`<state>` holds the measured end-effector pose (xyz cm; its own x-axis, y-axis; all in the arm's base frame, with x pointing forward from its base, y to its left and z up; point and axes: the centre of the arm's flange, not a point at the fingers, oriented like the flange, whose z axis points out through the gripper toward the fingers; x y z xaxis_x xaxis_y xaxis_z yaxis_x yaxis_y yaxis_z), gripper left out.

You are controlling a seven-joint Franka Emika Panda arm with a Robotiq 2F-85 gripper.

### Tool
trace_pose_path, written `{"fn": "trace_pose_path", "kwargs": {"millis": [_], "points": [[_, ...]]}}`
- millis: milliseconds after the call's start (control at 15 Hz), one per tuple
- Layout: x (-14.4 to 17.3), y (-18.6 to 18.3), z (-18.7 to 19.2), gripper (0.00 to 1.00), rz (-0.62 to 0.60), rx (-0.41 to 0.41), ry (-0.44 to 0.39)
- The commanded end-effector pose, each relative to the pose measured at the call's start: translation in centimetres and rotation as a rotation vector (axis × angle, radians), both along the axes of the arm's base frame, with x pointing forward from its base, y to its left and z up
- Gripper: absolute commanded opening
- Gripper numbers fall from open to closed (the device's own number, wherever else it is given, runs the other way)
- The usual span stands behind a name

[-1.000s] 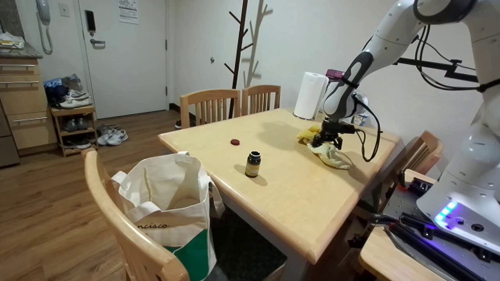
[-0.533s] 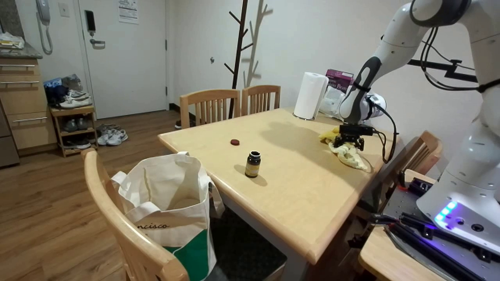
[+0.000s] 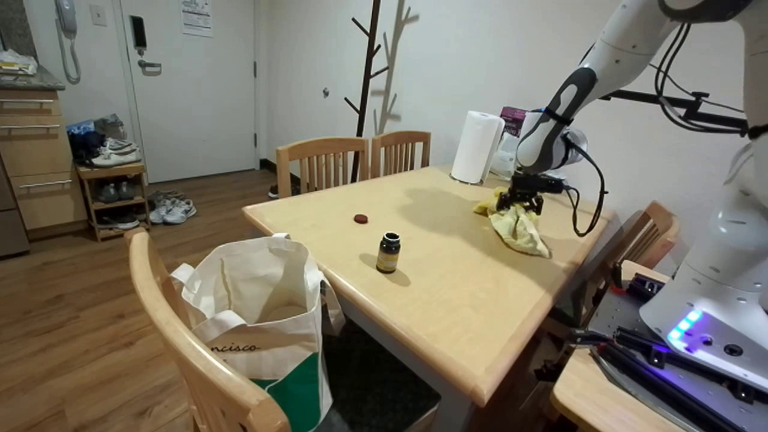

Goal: Use the yellow towel to wipe the table

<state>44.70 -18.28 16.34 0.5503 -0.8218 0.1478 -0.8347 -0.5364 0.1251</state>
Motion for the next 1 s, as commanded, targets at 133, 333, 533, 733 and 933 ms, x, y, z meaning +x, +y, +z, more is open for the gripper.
{"fn": "trace_pose_path", "kwargs": {"millis": [133,333,533,733,933], "points": [[3.1,9.5,9.1,0.01,0.307,-0.007,-0.160],[5.3,15.0,11.0,0.01,0.505,0.018,-0.192],[6.3,21.2,11.4,0.01,0.670,0.061,-0.187],[6.1,25.9,10.5,0.01,0.832,0.112,-0.151],[5.6,28.3,8.8,0.01,0.956,0.153,-0.064]]}}
